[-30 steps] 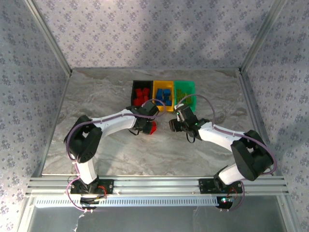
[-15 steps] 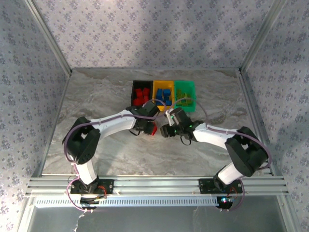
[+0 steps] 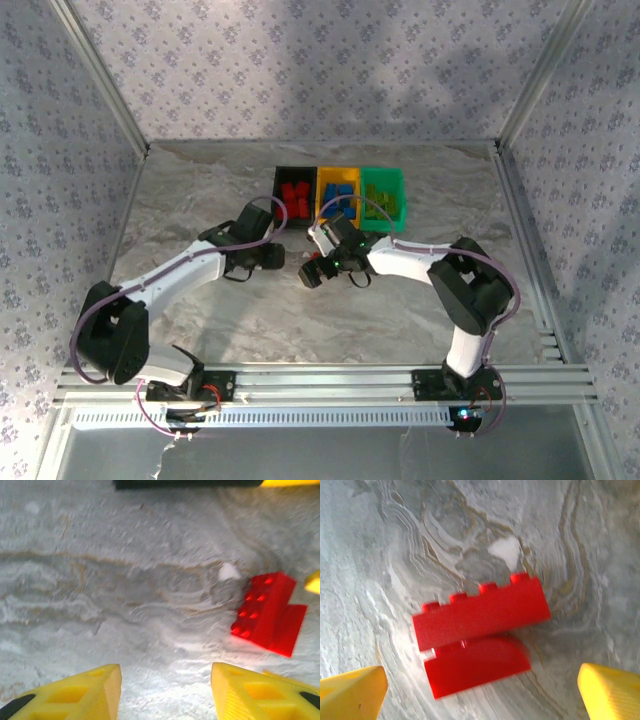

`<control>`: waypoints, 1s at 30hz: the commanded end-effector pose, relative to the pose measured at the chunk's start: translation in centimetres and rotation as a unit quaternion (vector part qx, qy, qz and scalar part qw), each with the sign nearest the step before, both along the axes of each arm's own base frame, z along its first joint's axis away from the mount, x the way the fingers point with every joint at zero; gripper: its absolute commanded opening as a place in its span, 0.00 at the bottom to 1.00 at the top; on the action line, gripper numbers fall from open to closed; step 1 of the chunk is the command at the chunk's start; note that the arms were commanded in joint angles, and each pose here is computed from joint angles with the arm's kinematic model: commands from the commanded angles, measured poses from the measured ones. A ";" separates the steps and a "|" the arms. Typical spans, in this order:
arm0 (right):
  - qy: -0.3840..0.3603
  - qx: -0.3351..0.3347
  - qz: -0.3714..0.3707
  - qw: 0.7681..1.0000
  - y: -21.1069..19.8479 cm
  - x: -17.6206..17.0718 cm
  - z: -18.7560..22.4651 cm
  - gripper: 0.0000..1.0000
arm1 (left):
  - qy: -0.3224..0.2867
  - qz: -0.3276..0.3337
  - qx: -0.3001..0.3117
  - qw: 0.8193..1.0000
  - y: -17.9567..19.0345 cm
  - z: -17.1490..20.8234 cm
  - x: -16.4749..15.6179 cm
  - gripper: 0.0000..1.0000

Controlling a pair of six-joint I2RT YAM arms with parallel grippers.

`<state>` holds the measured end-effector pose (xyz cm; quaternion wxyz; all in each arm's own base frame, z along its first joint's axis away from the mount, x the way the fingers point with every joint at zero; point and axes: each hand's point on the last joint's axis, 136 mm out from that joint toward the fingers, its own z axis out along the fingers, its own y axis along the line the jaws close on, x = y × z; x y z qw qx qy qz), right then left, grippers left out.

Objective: Sort the legos into containers by color
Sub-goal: Pick up the legos from the center of the table.

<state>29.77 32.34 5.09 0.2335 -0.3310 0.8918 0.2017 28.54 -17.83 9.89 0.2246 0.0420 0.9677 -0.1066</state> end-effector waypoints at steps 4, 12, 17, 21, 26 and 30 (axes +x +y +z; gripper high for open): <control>0.024 -0.058 0.042 0.997 0.1 -1.1 -1.8 0.91 | -0.017 0.018 -0.038 0.999 1.1 0.8 -0.7 0.51; 0.003 -0.117 0.031 0.993 0.5 -0.1 -2.6 0.75 | -0.013 0.025 -0.047 0.998 1.6 0.1 -1.2 0.51; -0.003 -0.122 0.022 0.992 0.1 0.0 -2.2 0.50 | -0.010 0.021 -0.056 0.998 1.3 -0.3 -1.3 0.51; -0.013 -0.132 0.021 0.991 0.0 -0.1 -1.8 0.38 | -0.009 0.021 -0.060 0.998 1.2 -0.5 -1.3 0.51; -0.020 -0.144 0.018 0.989 0.3 -0.3 -1.9 0.13 | -0.005 0.019 -0.075 0.997 0.7 -0.9 -1.3 0.52; 0.005 -0.111 0.029 0.993 1.1 -1.2 -1.2 0.12 | 0.010 0.009 -0.112 0.994 -0.8 -1.4 -1.4 0.53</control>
